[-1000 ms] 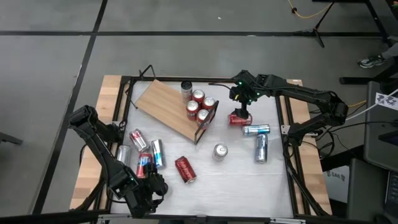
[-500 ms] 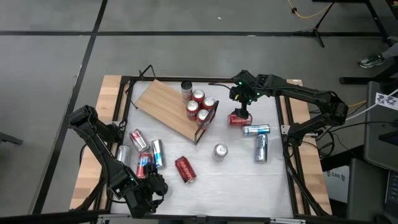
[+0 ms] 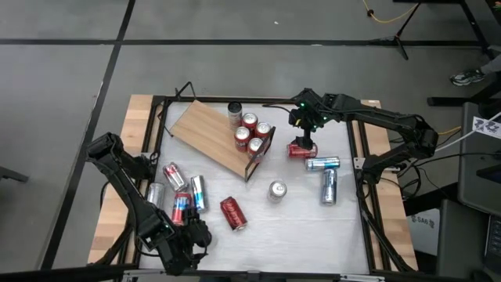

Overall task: Pick and place cans onto a shelf
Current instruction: Put the right pink and white soda can on the shelf aligned with the other right pink and white soda can

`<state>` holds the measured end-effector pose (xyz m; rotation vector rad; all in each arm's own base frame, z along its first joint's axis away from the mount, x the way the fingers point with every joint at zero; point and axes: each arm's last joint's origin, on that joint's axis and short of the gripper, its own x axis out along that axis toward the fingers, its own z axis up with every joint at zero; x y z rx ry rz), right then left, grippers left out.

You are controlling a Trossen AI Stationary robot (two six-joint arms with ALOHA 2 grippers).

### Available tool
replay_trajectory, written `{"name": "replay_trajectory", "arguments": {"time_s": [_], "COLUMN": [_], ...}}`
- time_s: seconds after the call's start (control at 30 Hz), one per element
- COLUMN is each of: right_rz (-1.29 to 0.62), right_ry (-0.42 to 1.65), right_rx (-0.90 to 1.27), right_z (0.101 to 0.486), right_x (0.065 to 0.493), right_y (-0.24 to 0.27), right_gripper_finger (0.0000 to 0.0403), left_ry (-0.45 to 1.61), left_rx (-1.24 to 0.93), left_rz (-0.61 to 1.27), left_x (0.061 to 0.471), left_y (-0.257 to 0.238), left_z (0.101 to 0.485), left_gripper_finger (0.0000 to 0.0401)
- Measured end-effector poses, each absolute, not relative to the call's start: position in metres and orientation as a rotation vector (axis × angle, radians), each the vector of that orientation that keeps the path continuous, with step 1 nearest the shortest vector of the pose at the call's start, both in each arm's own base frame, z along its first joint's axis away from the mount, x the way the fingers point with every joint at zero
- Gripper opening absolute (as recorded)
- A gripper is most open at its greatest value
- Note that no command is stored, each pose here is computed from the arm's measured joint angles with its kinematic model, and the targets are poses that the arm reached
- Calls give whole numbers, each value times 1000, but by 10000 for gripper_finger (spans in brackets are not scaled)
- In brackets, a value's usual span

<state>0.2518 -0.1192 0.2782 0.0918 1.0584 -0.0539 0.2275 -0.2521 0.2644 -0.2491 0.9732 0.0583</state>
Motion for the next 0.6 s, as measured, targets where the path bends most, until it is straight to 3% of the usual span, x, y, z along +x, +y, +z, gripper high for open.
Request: {"name": "replay_trajectory", "arguments": {"time_s": [0.6], "right_rz": [-54], "right_ry": [1058], "right_rx": [92], "right_z": [278], "right_x": [252], "right_y": [-119], "right_gripper_finger": [390], "left_ry": [938], "left_rx": [-291], "left_rz": [32], "left_x": [231], "left_y": [-256], "left_z": [267], "left_gripper_finger": [378]}}
